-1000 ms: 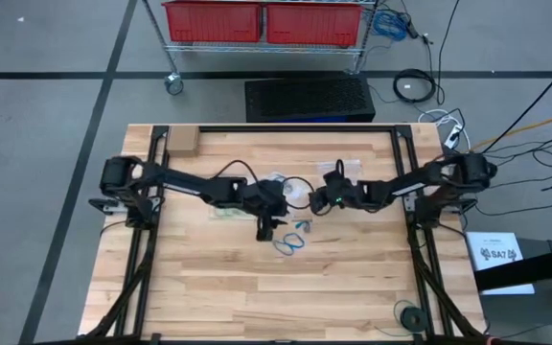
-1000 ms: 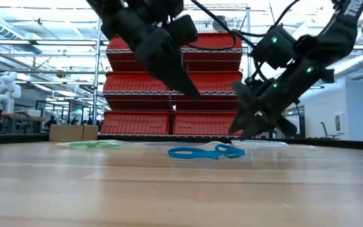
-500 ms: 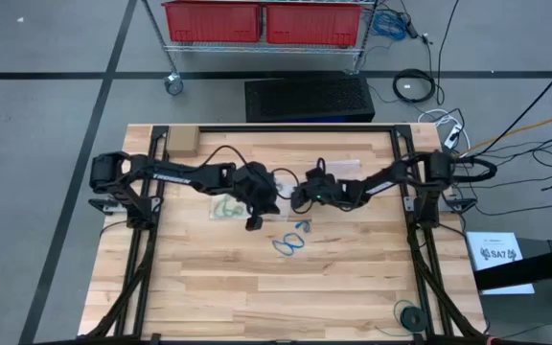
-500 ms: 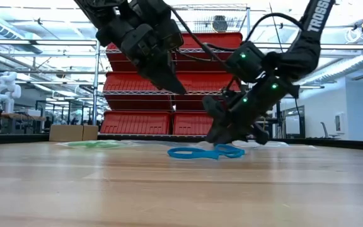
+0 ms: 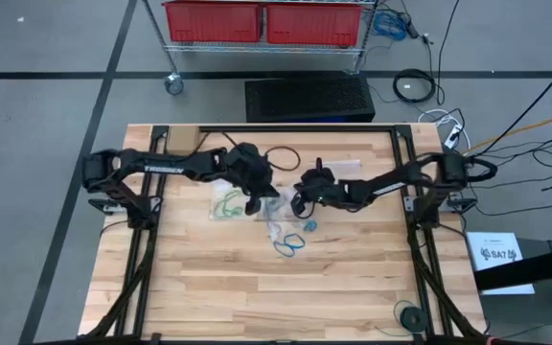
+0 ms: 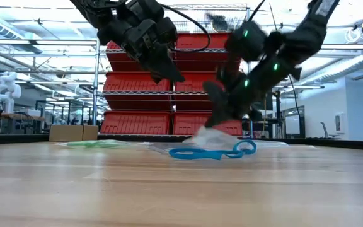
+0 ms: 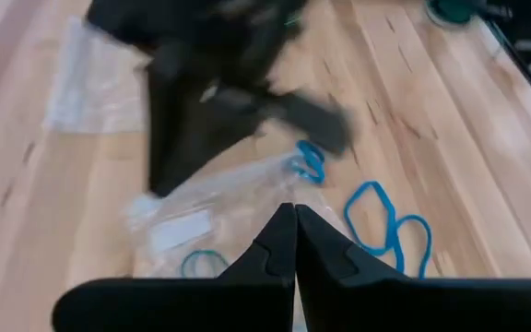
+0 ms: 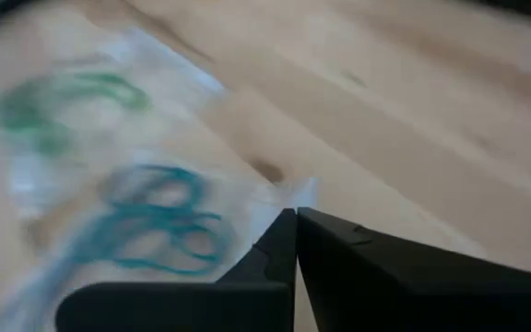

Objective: Sort rubber bands
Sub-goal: Close the center transparent zip bag

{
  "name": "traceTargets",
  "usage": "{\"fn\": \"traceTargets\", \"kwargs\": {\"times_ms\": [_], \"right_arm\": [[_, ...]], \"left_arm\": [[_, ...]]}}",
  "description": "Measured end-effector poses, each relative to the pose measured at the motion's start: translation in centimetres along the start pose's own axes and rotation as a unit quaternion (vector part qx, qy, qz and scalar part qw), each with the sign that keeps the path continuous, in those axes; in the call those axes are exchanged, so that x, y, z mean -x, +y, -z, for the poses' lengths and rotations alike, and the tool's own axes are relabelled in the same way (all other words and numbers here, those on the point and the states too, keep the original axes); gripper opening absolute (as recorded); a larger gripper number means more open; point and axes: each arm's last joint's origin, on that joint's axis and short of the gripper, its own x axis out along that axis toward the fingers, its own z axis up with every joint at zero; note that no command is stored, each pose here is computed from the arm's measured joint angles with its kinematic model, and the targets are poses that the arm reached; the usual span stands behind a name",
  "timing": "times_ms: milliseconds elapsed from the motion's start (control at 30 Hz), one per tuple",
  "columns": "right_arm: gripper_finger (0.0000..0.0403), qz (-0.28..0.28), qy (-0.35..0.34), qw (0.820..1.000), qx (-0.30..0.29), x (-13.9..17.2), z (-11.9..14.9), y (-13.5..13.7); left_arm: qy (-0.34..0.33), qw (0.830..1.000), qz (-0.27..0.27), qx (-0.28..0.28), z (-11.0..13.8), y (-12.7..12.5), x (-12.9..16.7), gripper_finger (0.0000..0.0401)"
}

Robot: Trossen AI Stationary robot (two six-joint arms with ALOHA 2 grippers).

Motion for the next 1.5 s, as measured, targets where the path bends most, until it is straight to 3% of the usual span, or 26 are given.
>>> {"fn": "traceTargets", "kwargs": {"times_ms": [267,433,533,667,900,1067,1233,1433,1500], "right_arm": [[0.0,-0.063,-0.072,0.993,0.074,5.7,-3.8,1.8],[0.0001,-0.064,-0.049,0.996,0.031,7.6,-4.0,1.5],[0.0016,-0.03,0.01,0.999,-0.014,6.7,-2.6,0.9],[0.0065,0.002,0.057,0.998,-0.03,4.5,-0.4,0.8],[0.0168,0.026,0.071,0.996,-0.044,0.6,2.2,0.5],[0.0195,0.053,0.079,0.993,-0.072,-1.3,3.7,-0.2],[0.0154,0.067,0.069,0.992,-0.079,-1.7,3.8,-0.4],[0.0028,0.051,0.06,0.996,-0.047,-1.3,3.1,-0.3],[0.001,0.042,0.051,0.997,-0.04,-1.2,2.9,-0.1]], "left_arm": [[-0.001,1.0,0.0,0.012,-0.1,-0.1,0.1,0.0029],[-0.005,1.0,0.003,0.007,-0.2,-0.4,0.0,0.0084],[-0.009,1.0,0.004,0.005,-0.3,-0.5,-0.1,0.0119],[-0.011,1.0,0.003,0.007,-0.5,-0.4,0.0,0.0151],[-0.013,1.0,-0.003,0.007,-0.6,-0.1,0.2,0.016],[-0.008,1.0,-0.006,0.012,-0.5,0.2,0.3,0.016],[-0.008,1.0,-0.012,0.017,-0.4,0.7,0.6,0.016],[-0.011,0.999,-0.027,0.029,-0.5,1.7,1.0,0.016],[-0.017,0.999,-0.031,0.03,-0.7,1.9,1.2,0.016]]}}
